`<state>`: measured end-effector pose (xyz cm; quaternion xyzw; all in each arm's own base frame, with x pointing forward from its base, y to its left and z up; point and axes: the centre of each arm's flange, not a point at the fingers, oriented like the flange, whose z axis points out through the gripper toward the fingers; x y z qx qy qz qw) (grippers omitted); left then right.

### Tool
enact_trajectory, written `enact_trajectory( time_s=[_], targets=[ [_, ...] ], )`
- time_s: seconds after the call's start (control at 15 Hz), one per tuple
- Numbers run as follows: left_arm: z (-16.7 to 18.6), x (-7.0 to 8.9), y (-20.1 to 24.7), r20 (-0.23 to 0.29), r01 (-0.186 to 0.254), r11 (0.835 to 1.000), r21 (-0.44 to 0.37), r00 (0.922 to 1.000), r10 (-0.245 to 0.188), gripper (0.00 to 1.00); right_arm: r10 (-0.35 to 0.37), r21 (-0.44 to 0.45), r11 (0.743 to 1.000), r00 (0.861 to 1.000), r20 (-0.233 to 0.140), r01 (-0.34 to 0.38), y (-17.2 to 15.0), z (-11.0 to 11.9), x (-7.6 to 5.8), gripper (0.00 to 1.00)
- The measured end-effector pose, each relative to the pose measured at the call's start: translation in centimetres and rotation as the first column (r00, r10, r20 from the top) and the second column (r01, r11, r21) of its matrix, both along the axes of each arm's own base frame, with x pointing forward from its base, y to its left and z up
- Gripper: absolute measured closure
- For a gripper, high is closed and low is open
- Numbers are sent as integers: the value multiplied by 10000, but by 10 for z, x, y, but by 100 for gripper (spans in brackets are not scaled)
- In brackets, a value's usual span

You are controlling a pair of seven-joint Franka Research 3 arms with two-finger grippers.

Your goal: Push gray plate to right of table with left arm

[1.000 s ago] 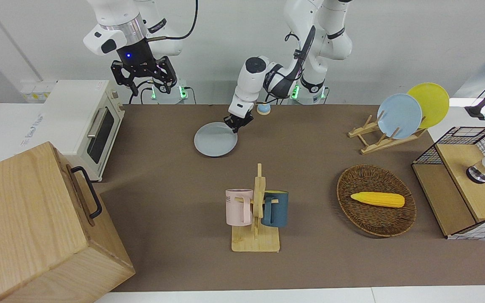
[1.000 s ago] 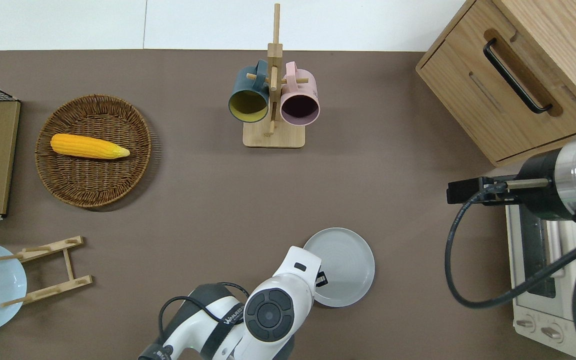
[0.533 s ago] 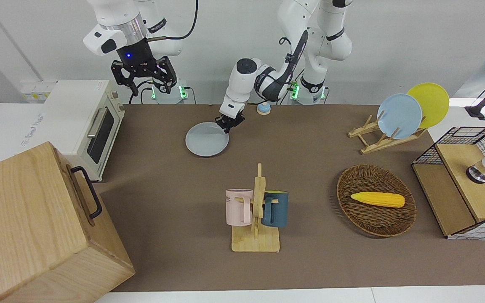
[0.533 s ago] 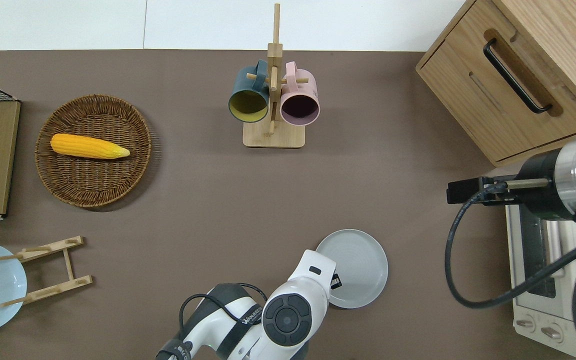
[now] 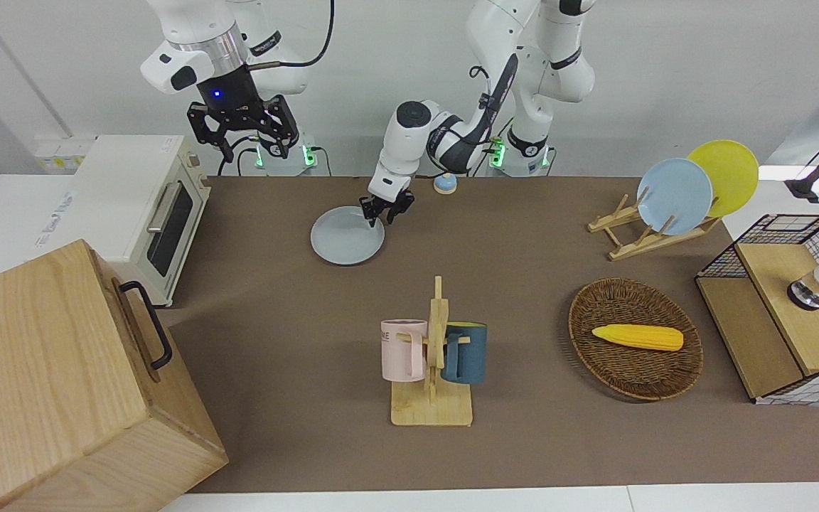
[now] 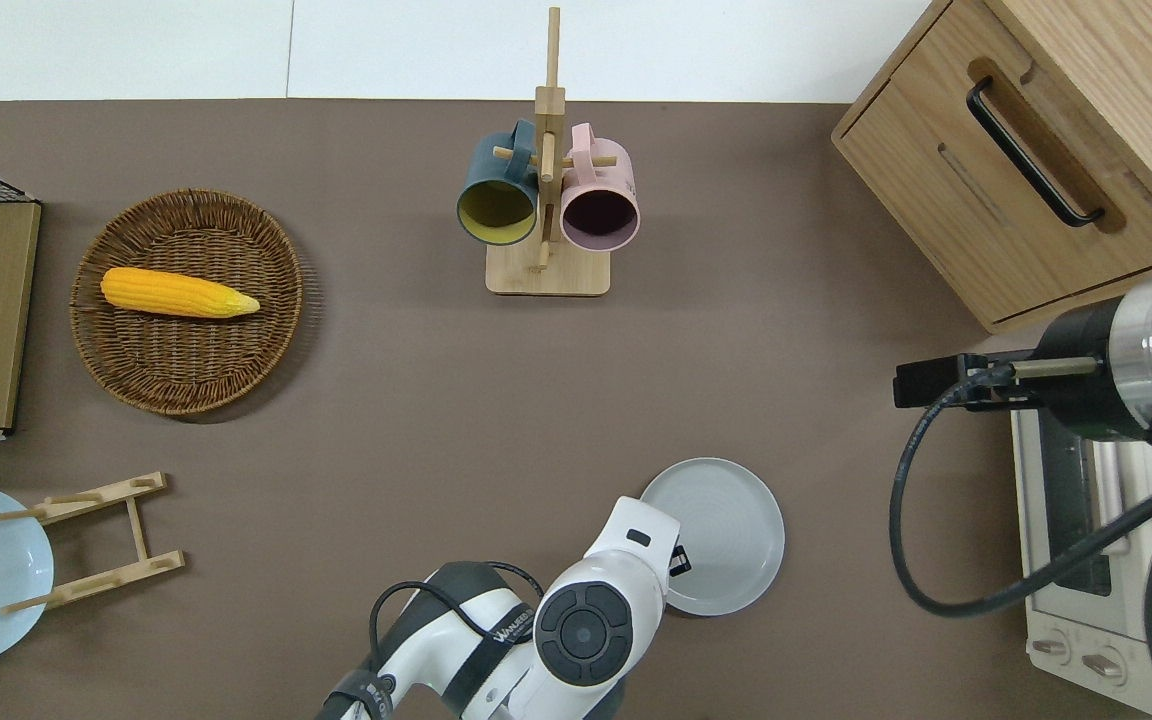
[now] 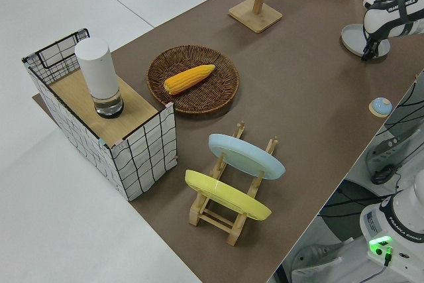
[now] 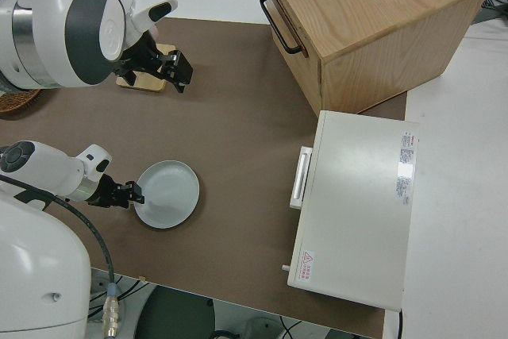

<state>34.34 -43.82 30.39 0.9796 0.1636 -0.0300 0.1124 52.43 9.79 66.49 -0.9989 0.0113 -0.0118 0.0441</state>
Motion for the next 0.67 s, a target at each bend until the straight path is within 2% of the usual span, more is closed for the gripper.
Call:
enact_trajectory(
  time_s=[0.13, 0.27, 0.47, 0.67],
  targets=[
    [1, 2, 1, -20, 0, 10000, 53, 10000, 0, 23, 0, 0, 10000, 10000, 0, 0, 0, 0, 0, 0],
    [5, 6, 1, 13, 321, 9986, 425, 9995, -322, 3, 0, 0, 10000, 10000, 0, 0, 0, 0, 0, 0],
    [21, 21, 4, 104, 765, 9913, 1072, 9969, -781, 0, 0, 0, 10000, 10000, 0, 0, 0, 0, 0, 0],
    [45, 47, 34, 64, 1488, 9778, 1474, 9885, -1514, 0, 0, 0, 10000, 10000, 0, 0, 0, 0, 0, 0]
  ],
)
